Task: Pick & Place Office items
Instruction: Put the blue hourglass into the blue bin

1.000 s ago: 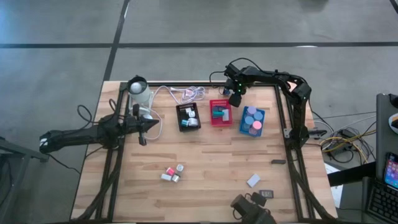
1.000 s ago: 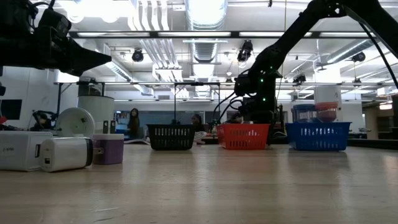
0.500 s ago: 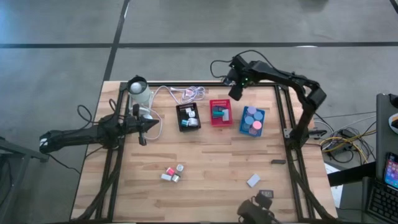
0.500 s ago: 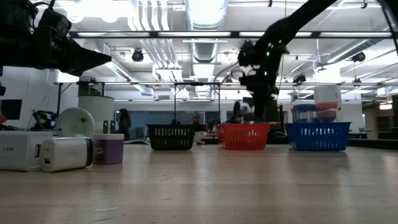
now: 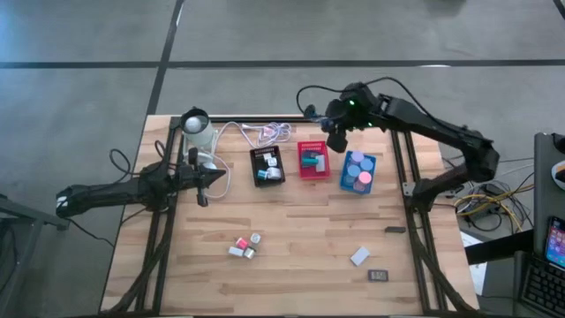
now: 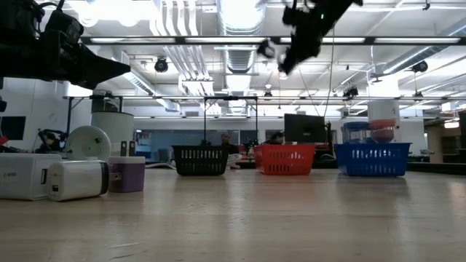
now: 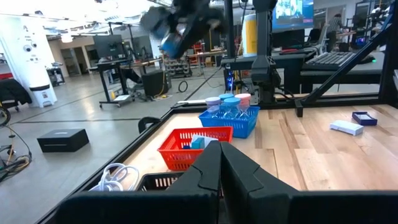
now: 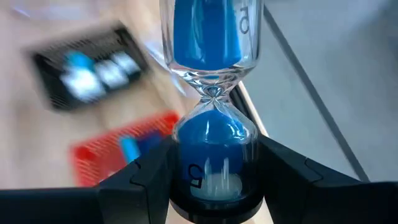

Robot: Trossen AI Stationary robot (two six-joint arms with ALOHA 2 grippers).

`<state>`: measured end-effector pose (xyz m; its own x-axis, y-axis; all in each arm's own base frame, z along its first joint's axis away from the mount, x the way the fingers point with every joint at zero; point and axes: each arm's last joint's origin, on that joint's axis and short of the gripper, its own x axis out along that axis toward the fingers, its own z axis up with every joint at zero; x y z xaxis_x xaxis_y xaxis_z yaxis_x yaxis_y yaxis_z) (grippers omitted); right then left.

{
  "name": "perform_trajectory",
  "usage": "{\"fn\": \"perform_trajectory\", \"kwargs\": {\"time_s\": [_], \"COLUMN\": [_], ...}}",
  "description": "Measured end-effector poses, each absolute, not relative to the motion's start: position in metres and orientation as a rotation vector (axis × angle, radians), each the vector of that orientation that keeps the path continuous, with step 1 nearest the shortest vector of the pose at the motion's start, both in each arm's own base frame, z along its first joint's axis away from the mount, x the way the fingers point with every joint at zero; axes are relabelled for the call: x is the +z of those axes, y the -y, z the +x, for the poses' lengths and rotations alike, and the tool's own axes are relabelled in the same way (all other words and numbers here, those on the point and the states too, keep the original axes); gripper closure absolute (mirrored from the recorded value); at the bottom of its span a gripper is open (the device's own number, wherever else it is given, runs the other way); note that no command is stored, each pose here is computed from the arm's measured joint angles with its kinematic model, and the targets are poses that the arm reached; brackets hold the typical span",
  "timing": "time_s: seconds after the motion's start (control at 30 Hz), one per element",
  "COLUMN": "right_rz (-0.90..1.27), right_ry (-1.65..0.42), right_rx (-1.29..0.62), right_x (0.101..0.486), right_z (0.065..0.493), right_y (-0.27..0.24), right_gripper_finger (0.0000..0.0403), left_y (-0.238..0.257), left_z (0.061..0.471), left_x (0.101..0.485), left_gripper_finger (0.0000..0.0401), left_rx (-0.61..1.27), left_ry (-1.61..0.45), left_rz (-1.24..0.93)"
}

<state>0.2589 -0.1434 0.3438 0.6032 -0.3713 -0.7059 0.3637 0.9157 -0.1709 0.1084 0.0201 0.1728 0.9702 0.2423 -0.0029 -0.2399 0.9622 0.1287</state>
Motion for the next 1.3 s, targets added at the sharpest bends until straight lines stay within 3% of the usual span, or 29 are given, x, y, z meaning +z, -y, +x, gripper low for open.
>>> {"fn": "perform_trajectory", "kwargs": {"time_s": [0.13, 0.3, 0.53, 0.73, 0.97, 1.3], "right_rz": [-0.039, -0.072, -0.103, -0.117, -0.127, -0.136], "right_ry": [-0.647, -0.576, -0.516, -0.406, -0.364, -0.351], "right_rx": [-0.313, -0.209, -0.065, 0.004, -0.099, -0.179], "right_x": [0.361, 0.357, 0.318, 0.273, 0.236, 0.214], "right_z": [0.259, 0.26, 0.264, 0.265, 0.257, 0.248], "right_y": [0.112, 0.076, 0.034, 0.012, 0.005, 0.002], "right_gripper_finger": [0.0218, 0.0218, 0.0218, 0.0218, 0.0218, 0.0218], "left_y": [-0.02, -0.02, -0.019, -0.015, -0.011, -0.01], "left_z": [0.108, 0.108, 0.109, 0.109, 0.11, 0.111], "left_x": [0.173, 0.173, 0.175, 0.176, 0.175, 0.173], "left_gripper_finger": [0.0396, 0.0396, 0.0396, 0.0396, 0.0396, 0.0396], "left_rx": [0.244, 0.24, 0.211, 0.06, -0.086, -0.125], "left_ry": [-0.014, -0.01, 0.017, 0.028, 0.017, -0.008], "left_rz": [0.113, 0.094, 0.009, 0.007, -0.03, -0.043]}}
